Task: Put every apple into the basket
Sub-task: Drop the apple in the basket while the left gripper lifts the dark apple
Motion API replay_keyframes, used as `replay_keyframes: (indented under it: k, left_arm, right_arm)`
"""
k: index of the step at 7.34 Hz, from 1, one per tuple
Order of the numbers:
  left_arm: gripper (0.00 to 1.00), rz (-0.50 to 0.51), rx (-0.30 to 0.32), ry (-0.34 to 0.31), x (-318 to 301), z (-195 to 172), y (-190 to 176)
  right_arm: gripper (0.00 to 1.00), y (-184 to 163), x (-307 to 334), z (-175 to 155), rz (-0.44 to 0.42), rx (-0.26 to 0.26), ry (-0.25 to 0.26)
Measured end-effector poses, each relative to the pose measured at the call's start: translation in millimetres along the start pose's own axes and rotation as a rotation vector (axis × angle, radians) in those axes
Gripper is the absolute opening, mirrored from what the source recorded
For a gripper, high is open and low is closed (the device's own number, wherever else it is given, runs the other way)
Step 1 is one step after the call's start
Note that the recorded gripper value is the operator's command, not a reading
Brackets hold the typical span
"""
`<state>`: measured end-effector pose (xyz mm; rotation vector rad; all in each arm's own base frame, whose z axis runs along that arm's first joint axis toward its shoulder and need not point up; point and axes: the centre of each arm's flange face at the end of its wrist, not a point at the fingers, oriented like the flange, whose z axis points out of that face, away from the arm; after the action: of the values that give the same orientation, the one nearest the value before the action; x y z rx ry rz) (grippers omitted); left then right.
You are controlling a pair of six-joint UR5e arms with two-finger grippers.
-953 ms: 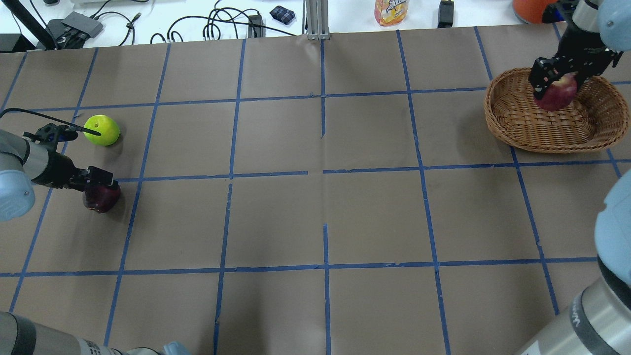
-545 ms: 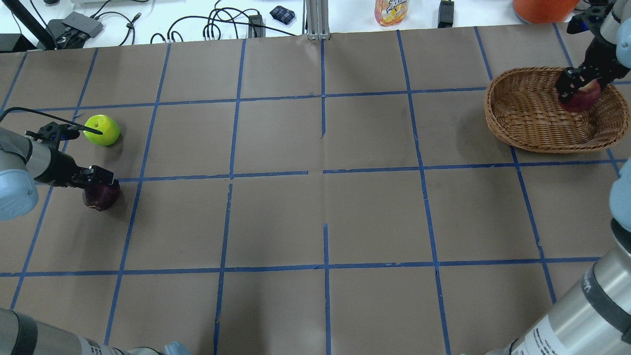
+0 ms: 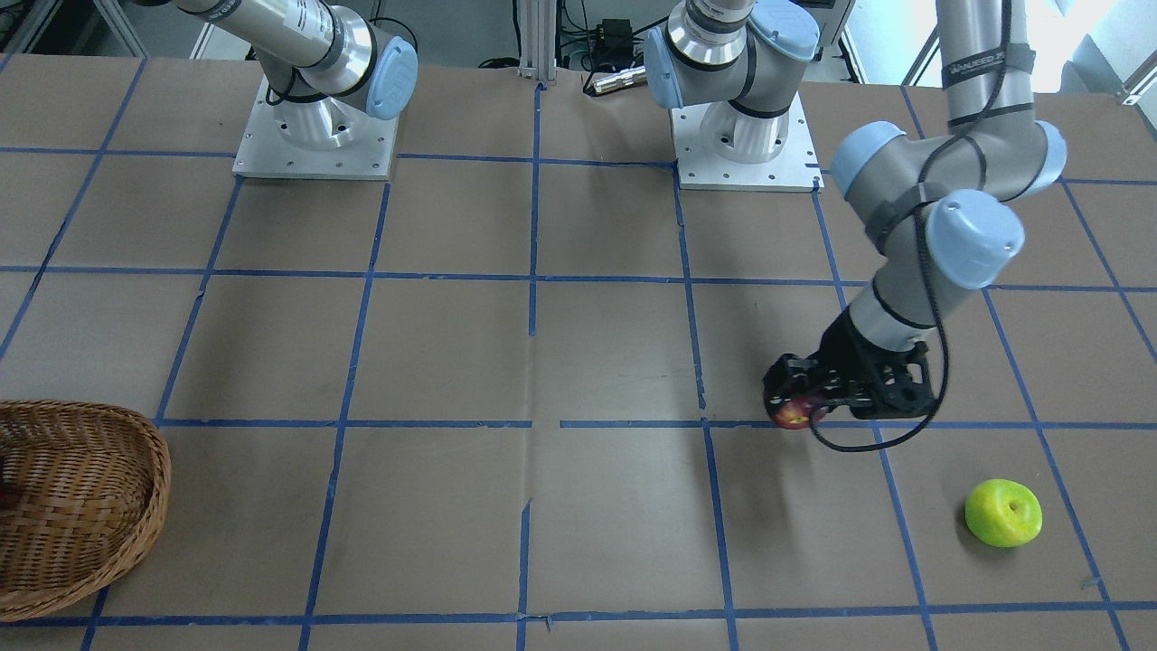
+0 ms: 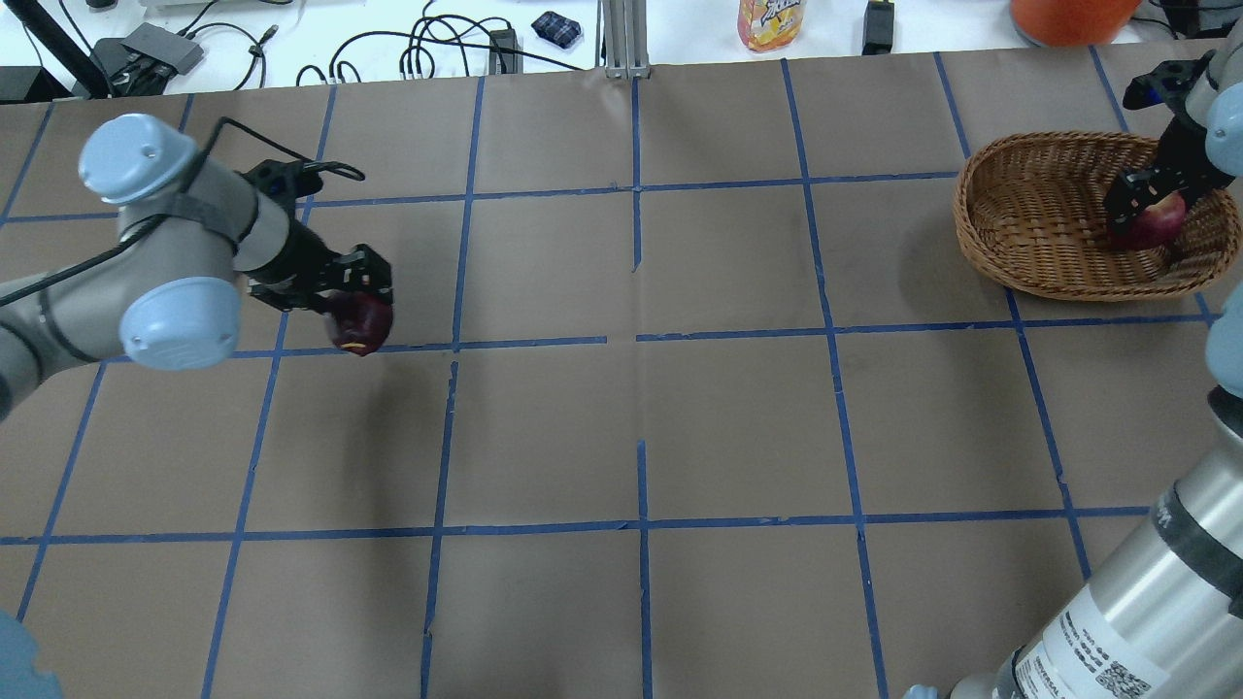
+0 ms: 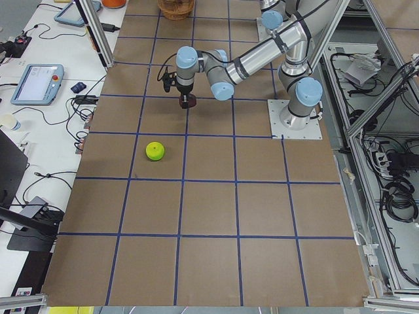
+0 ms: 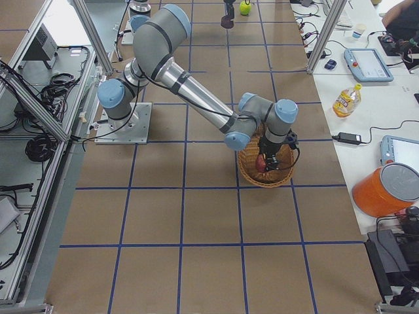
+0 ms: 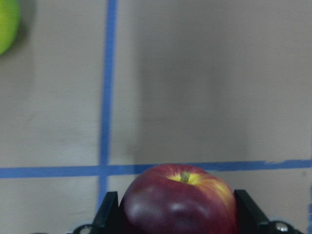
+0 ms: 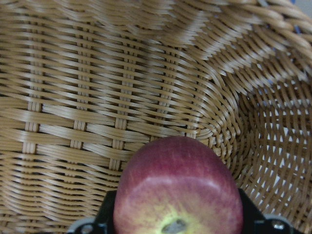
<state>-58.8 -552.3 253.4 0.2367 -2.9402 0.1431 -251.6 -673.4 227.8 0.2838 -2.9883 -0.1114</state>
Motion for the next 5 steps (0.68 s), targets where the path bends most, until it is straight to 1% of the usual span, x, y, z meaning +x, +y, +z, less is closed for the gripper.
replay_keyframes:
  k: [1, 2, 3, 4, 5]
  left_arm:
    - [0.0, -0.069, -0.004, 0.057, 58.1, 14.7, 10.3]
    - [0.0, -0.116, 0.016, 0.112, 110.6, 28.7, 21.7]
    - [0.09, -0.11, 0.033, 0.145, 155.6, 40.2, 33.8]
    - [0.48, -0.08, 0.037, 0.138, 189.7, 53.4, 46.0]
    - [0.99, -0.065, 0.033, 0.11, 204.5, 69.7, 52.6]
  right_arm:
    - [1.0, 4.8, 12.2, 11.2, 0.015, -0.001, -0.003]
    - [1.0, 10.4, 22.6, 17.4, 0.025, -0.004, -0.01]
    - [1.0, 13.6, 27.0, 13.9, 0.027, -0.004, -0.01]
    - [1.0, 16.1, 22.5, -1.1, 0.022, -0.009, -0.018]
    - [1.0, 18.5, 5.0, -28.7, 0.013, -0.028, -0.042]
